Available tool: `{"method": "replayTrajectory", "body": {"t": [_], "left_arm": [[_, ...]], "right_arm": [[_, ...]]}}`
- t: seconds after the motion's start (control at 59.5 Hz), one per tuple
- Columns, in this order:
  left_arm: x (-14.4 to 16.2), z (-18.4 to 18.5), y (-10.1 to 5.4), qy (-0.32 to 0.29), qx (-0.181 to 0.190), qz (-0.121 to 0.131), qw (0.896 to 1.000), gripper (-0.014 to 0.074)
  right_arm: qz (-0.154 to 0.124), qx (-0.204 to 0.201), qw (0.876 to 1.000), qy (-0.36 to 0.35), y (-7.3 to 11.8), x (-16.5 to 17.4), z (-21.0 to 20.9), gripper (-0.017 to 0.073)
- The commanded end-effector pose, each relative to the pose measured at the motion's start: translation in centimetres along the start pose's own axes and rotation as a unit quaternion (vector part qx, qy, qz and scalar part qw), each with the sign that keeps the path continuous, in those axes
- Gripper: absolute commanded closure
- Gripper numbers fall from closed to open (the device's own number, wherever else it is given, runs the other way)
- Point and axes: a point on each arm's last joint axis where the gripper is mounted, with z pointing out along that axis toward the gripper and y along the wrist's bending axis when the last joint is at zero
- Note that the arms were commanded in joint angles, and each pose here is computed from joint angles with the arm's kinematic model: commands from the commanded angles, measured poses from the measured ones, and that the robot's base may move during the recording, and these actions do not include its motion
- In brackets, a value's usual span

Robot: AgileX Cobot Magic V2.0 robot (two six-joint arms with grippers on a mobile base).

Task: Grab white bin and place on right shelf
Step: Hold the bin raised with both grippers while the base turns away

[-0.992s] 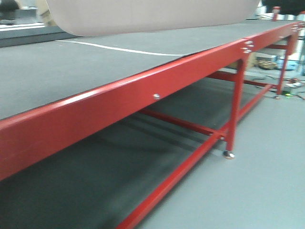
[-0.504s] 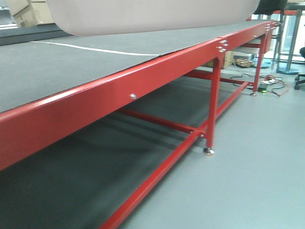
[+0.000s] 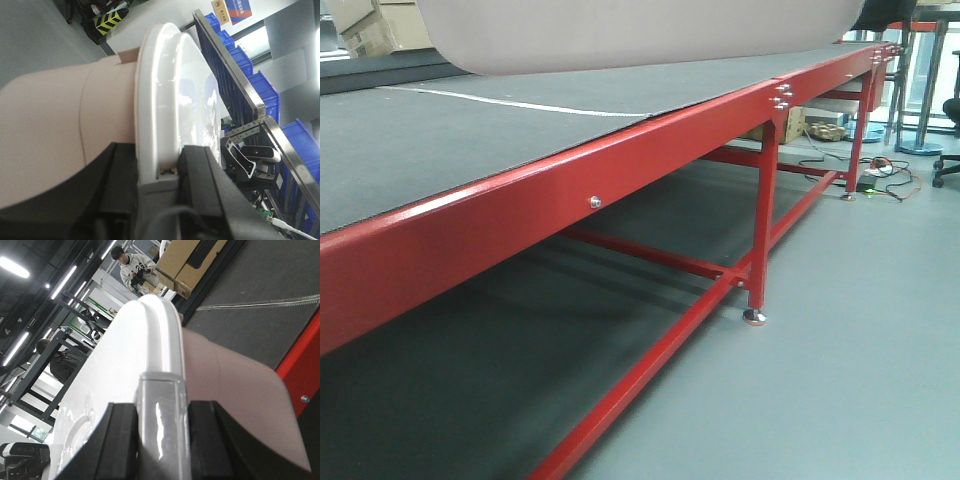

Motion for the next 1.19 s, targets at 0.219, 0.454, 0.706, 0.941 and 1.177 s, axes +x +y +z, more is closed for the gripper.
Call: {"method": "replayTrajectory", "body": {"t": [0.219, 0.454, 0.706, 0.941, 1.177], "left_arm": [[1.10, -0.36, -4.40, 0.054, 0.116, 0.030, 0.991, 0.0710], [1.10, -0.36, -4.40, 0.054, 0.116, 0.030, 0.991, 0.0710], [1.10, -0.36, -4.40, 0.054, 0.116, 0.030, 0.991, 0.0710], [1.10, -0.36, -4.40, 0.054, 0.116, 0.030, 0.991, 0.0710], [1.10, -0.36, -4.40, 0.054, 0.116, 0.030, 0.991, 0.0710]], "right_arm": [[0.015, -0.100, 0.995, -0.013, 3.92, -0.69, -0.78, 0.0502], [0.015, -0.100, 0.995, -0.013, 3.92, -0.69, -0.78, 0.0502], [0.015, -0.100, 0.995, -0.013, 3.92, -0.69, -0.78, 0.0502], [0.015, -0.100, 0.995, -0.013, 3.92, -0.69, -0.78, 0.0502], [0.015, -0.100, 0.995, -0.013, 3.92, -0.69, -0.78, 0.0502]]}}
